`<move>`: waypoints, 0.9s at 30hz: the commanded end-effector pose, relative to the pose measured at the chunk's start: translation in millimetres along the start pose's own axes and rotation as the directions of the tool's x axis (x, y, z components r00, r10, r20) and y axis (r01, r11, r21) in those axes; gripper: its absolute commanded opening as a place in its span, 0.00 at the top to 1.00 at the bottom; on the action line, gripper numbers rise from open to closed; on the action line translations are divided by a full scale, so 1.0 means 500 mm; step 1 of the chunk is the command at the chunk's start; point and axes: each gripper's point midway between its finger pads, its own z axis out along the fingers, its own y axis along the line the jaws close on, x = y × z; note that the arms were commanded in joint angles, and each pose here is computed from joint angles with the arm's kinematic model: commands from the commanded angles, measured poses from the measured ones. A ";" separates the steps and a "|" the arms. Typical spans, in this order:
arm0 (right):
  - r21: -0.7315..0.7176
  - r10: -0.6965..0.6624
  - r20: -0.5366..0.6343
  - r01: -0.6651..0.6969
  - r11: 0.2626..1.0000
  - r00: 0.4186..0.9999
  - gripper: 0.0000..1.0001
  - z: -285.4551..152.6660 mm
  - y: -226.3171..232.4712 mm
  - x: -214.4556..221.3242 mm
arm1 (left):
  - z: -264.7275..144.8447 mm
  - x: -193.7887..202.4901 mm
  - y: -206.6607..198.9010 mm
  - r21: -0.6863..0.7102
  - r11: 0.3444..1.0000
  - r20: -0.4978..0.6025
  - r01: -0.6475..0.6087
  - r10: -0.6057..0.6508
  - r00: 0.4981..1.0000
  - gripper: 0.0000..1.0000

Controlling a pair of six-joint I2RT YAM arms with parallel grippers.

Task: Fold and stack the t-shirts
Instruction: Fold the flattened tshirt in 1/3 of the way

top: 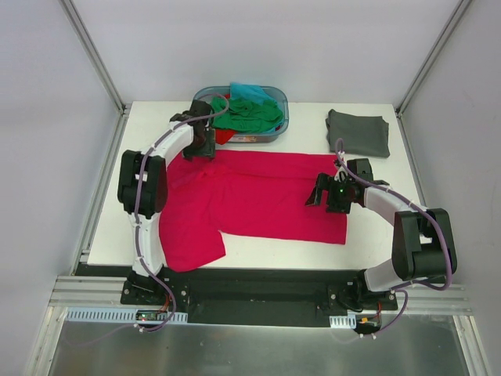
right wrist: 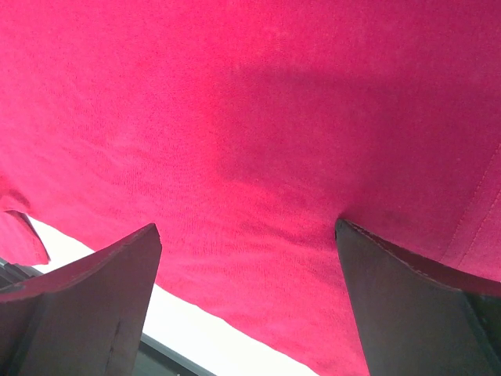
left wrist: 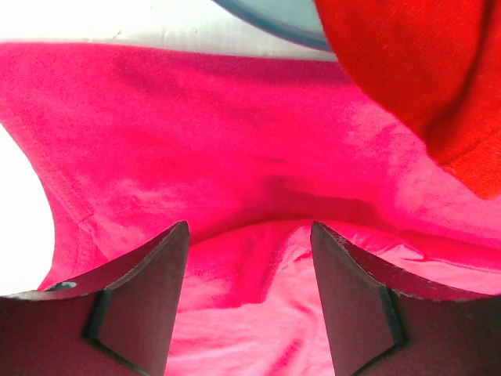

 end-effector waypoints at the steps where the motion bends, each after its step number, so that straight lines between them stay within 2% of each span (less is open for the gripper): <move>1: 0.055 0.052 -0.125 -0.046 0.997 0.991 0.04 0.004 -0.029 0.067 | -0.111 -0.047 -0.007 0.045 0.998 0.106 0.051 -0.055 0.993 0.35; 4: 0.053 0.050 -0.124 -0.043 0.998 0.991 0.04 0.004 -0.028 0.066 | -0.148 -0.012 -0.036 0.088 0.995 0.104 0.037 -0.046 0.994 0.31; 5: 0.053 0.050 -0.122 -0.044 0.998 0.991 0.04 0.003 -0.028 0.064 | -0.151 0.004 -0.043 0.086 0.996 0.096 0.039 -0.048 0.994 0.32; 7: 0.053 0.050 -0.124 -0.043 0.998 0.991 0.04 0.004 -0.028 0.066 | -0.147 0.052 -0.054 0.070 0.996 0.059 0.056 -0.060 0.996 0.41; 11: 0.054 0.051 -0.123 -0.045 0.998 0.991 0.04 0.004 -0.029 0.066 | -0.136 0.114 -0.096 0.118 0.990 0.030 0.077 -0.081 0.996 0.41; 14: 0.054 0.051 -0.123 -0.045 0.998 0.991 0.04 0.004 -0.029 0.066 | -0.112 0.118 -0.090 0.090 0.992 0.028 0.093 -0.096 0.995 0.47; 23: 0.053 0.051 -0.127 -0.045 0.998 0.991 0.04 0.004 -0.028 0.067 | -0.039 0.089 -0.085 0.039 0.995 0.005 0.092 -0.093 0.996 0.54; 27: 0.054 0.052 -0.129 -0.046 0.998 0.990 0.04 0.005 -0.028 0.066 | -0.020 0.072 -0.068 0.039 0.991 -0.005 0.125 -0.125 0.992 0.64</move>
